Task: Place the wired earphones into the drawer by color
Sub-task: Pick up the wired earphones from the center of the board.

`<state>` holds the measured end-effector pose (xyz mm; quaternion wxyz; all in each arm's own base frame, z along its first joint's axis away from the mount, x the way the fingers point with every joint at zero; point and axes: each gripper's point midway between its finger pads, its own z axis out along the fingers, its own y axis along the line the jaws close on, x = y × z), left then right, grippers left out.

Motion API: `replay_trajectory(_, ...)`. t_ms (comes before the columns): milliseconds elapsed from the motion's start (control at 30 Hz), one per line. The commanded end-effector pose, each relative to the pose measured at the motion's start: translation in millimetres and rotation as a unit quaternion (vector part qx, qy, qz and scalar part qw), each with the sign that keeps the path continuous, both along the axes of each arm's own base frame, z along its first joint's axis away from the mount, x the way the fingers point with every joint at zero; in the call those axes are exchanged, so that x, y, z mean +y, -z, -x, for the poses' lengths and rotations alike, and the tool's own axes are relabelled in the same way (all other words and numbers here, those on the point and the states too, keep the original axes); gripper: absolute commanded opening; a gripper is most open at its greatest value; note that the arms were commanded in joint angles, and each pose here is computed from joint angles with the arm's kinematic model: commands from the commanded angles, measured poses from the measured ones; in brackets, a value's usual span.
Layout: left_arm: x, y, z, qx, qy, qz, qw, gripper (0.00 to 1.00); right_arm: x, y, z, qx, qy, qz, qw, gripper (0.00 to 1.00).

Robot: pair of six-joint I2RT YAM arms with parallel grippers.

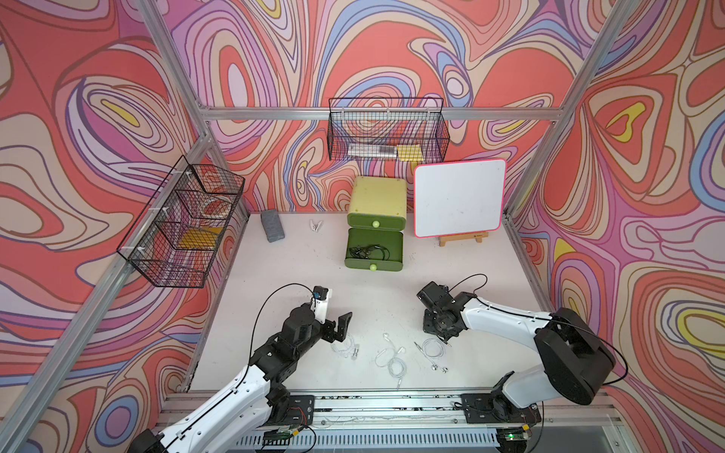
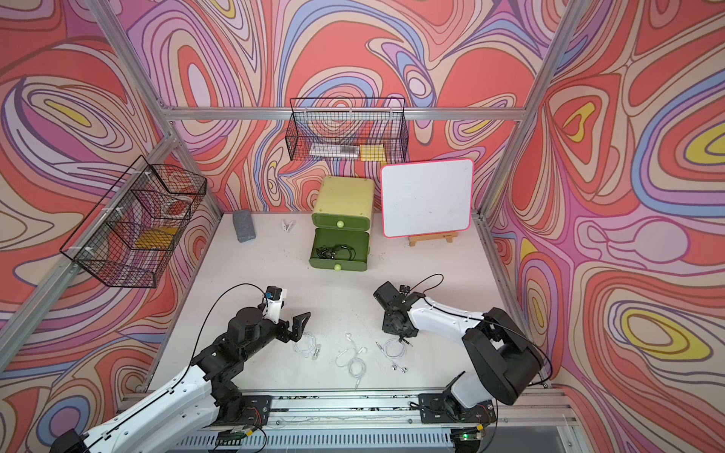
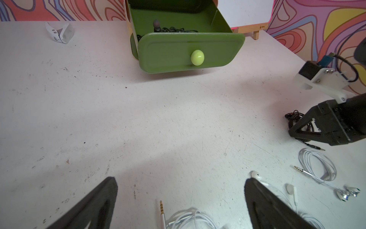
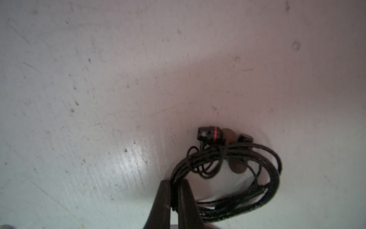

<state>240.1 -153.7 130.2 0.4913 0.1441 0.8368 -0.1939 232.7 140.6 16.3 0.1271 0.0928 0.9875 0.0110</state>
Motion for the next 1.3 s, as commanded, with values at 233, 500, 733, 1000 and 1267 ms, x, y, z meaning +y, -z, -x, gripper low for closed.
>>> replay_trajectory(233, 3.6, 3.7, 1.7, 0.003, -0.007, -0.002, 1.0, 0.99, -6.5, -2.6, -0.5, 0.0, 0.002, 0.015, 1.0, 0.0)
replay_trajectory(500, 3.7, 3.3, 1.7, 0.002, -0.008, -0.002, 1.0, 0.99, -10.0, -31.6, -10.0, -0.036, -0.01, 0.023, 0.999, 0.0)
replay_trajectory(733, 4.5, 2.3, 1.9, 0.0, -0.009, 0.0, 1.0, 0.99, -10.7, -61.1, -17.6, -0.066, -0.032, 0.029, 0.997, 0.0)
replay_trajectory(1000, 4.8, 2.4, 1.9, 0.0, -0.01, 0.0, 1.0, 0.99, -1.8, -106.6, -34.1, -0.138, -0.062, 0.004, 0.989, 0.0)
replay_trajectory(1267, 4.7, 2.1, 1.9, -0.001, -0.01, 0.001, 1.0, 0.99, 26.0, -160.4, -62.0, -0.219, -0.113, -0.037, 0.968, 0.0)
